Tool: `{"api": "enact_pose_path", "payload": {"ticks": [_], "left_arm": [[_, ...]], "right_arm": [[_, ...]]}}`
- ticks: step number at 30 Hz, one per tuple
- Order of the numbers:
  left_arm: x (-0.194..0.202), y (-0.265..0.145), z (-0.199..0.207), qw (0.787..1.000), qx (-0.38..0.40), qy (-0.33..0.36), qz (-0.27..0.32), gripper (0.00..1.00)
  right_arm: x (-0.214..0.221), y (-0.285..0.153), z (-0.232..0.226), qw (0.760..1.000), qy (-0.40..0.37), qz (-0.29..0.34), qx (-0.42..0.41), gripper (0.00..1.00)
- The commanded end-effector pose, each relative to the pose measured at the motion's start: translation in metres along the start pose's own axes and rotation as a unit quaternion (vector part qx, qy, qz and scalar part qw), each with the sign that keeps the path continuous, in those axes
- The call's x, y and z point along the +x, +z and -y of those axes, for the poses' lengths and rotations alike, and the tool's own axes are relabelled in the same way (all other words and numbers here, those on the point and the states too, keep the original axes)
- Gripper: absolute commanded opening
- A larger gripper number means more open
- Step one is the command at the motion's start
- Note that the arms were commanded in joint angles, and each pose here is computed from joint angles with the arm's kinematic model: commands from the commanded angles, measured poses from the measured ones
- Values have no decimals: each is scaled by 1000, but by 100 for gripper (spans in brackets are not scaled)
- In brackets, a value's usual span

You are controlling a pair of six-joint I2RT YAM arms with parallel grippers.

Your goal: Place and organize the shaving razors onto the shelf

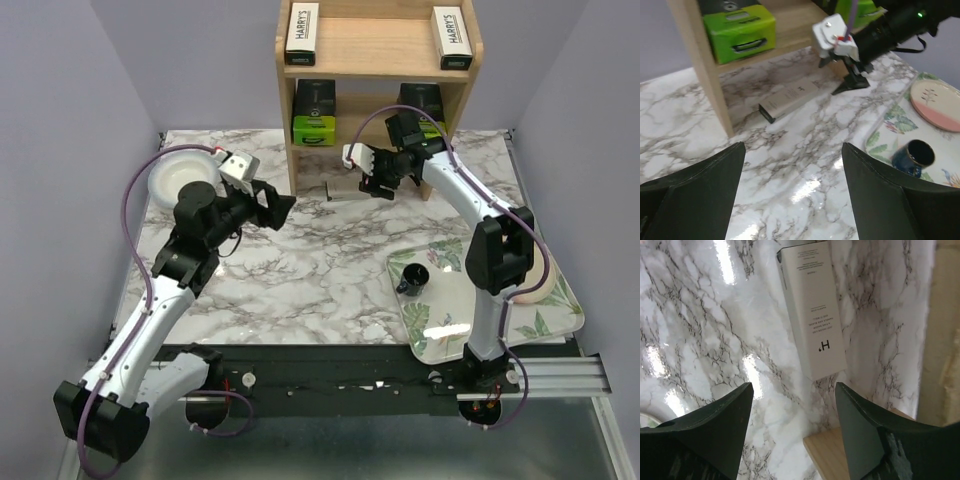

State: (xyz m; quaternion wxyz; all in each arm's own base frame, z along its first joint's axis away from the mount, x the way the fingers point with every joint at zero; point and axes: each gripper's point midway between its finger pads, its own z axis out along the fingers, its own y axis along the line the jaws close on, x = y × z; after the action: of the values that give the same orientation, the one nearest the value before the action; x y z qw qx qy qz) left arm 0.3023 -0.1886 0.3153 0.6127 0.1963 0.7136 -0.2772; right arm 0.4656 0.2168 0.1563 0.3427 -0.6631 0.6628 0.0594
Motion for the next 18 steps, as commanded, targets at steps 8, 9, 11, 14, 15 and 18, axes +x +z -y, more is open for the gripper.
{"api": "enact_pose_path", "payload": {"ticks": [8,9,11,14,15,18], "left_arm": [[-14,-42,-55,994,-99,-12,54,90],[-15,-46,-59,993,-105,-16,58,90],[-14,-51,-60,992,-109,-18,64,90],[-11,-58,-66,990,-121,-33,71,91],[-11,-60,-66,989,-121,-38,73,91],[-11,-64,-68,988,-125,-50,78,91]], "right_arm": [[15,31,-9,994,-85,-56,-40,77],[12,31,-1,994,-93,-56,-33,78],[23,42,-3,990,-110,-73,-49,78],[27,47,-7,986,-131,-79,-73,79],[32,53,-12,984,-132,-83,-86,79],[37,59,-18,981,-139,-86,-107,79]]}}
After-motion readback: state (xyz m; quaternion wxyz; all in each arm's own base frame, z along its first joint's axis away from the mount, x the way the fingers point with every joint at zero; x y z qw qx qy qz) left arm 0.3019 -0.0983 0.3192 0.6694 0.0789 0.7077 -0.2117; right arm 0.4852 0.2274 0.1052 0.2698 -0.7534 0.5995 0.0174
